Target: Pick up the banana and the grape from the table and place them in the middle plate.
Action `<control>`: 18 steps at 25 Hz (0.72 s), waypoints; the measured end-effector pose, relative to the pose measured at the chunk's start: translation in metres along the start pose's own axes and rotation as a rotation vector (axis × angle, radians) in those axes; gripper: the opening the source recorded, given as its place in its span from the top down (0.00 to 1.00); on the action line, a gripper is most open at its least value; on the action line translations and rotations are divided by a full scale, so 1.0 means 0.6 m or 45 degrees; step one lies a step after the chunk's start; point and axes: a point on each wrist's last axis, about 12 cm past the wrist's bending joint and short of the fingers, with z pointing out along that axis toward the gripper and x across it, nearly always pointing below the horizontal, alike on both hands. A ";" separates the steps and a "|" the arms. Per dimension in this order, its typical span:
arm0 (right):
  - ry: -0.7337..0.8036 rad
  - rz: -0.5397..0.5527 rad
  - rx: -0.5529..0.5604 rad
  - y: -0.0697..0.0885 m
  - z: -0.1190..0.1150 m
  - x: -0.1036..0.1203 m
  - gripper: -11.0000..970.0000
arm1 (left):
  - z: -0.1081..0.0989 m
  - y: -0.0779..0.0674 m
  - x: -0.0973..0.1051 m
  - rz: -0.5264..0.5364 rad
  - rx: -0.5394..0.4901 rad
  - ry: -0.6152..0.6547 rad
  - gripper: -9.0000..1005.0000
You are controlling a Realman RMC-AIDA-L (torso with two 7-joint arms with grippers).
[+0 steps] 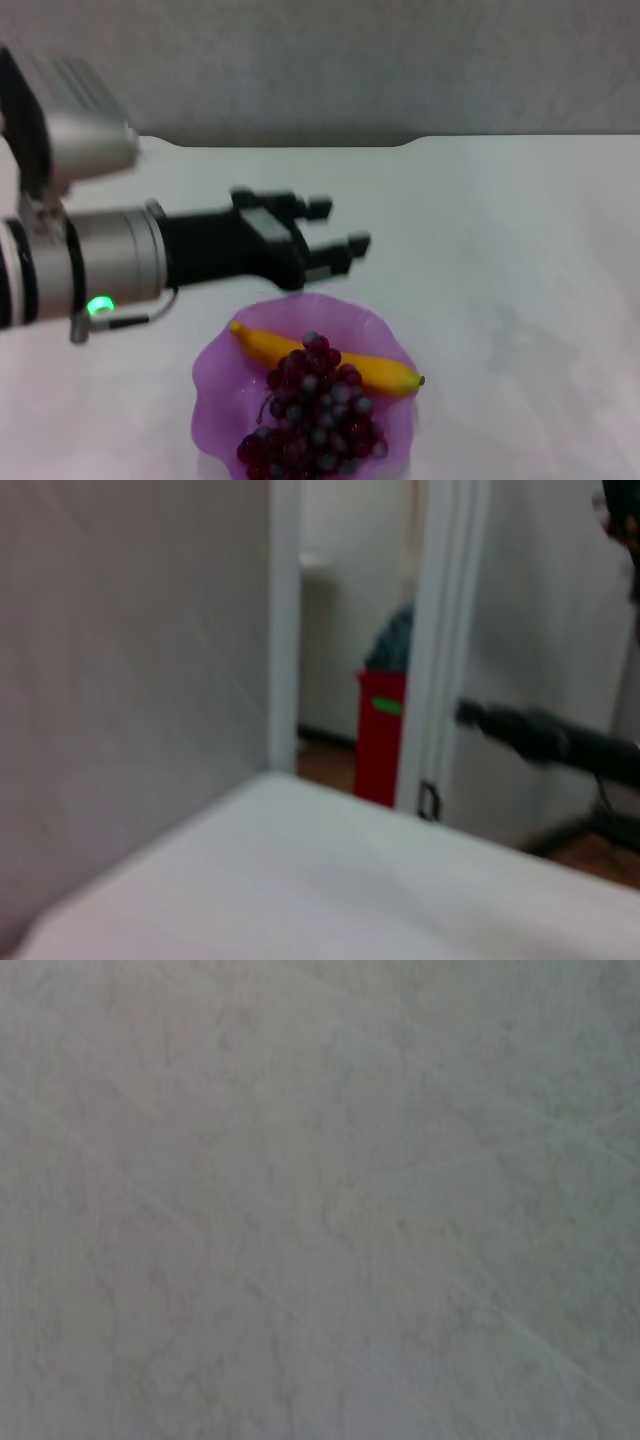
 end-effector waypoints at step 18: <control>0.008 -0.008 -0.019 0.005 0.006 0.001 0.97 | -0.168 0.117 0.026 -0.092 -0.528 -0.815 0.70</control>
